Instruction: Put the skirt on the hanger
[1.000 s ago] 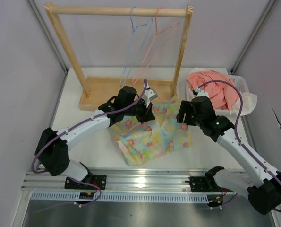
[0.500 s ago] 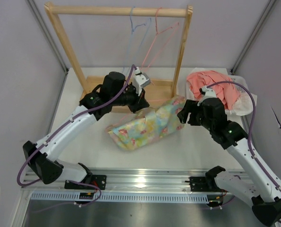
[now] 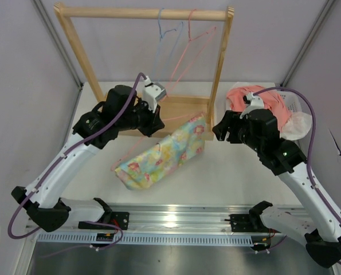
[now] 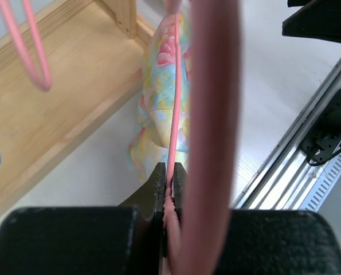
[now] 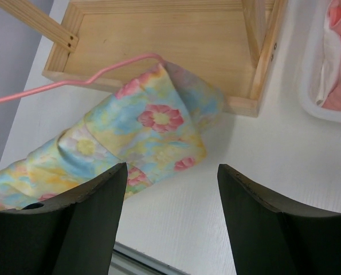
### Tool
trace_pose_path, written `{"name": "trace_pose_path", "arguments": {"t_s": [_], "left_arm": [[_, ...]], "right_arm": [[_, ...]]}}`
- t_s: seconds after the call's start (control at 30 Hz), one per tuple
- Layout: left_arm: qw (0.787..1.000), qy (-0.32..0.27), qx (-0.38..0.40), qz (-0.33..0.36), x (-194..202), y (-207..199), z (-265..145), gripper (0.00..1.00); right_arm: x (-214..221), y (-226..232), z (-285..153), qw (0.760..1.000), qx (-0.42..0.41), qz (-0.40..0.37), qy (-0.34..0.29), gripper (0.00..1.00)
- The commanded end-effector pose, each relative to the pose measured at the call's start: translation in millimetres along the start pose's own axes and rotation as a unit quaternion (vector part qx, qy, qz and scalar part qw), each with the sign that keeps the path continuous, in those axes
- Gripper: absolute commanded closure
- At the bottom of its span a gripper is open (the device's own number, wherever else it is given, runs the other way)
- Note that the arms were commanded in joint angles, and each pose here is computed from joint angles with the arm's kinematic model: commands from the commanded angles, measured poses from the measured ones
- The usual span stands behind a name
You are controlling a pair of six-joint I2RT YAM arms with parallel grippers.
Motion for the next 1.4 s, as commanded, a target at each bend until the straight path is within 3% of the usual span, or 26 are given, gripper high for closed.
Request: {"name": "trace_pose_path", "arguments": {"t_s": [0.0,0.17,0.5,0.87,1.03,1.37], "left_arm": [[0.997,-0.051,-0.049,-0.041,-23.5,2.7,-44.9,1.0],[0.987,-0.027,-0.139,-0.073,-11.8,24.5,-62.7,1.0],[0.967,0.005,-0.24,-0.092,-5.7,49.8,-86.8,1.0],[0.947,0.021,-0.303,-0.103,-17.5,88.8,-91.8,1.0],[0.937,-0.011,-0.329,-0.115,-31.3,115.3,-104.4,1.0],[0.94,-0.106,-0.312,-0.087,-94.9,153.4,-112.9,1.0]], "right_arm": [[-13.3,7.9,-0.4,1.0,-0.004,-0.001,-0.009,0.29],[-15.0,10.5,12.1,1.0,0.001,-0.002,0.003,0.3],[-16.4,13.2,19.2,1.0,-0.003,-0.003,0.006,0.3],[-16.3,15.2,21.8,1.0,-0.007,-0.004,0.009,0.29],[-17.5,16.6,22.6,1.0,-0.011,-0.006,0.011,0.29],[-19.4,15.2,15.5,1.0,-0.008,-0.015,0.009,0.29]]}}
Point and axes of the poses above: each gripper's point midway between its finger pads, its own z axis out along the fingers, its own y axis along the line the jaws close on, x = y × z, the point moved 2 cm from there along -z, back along the fingers, and after that the axes turned 2 degrees about z, right-handed, at the moved point
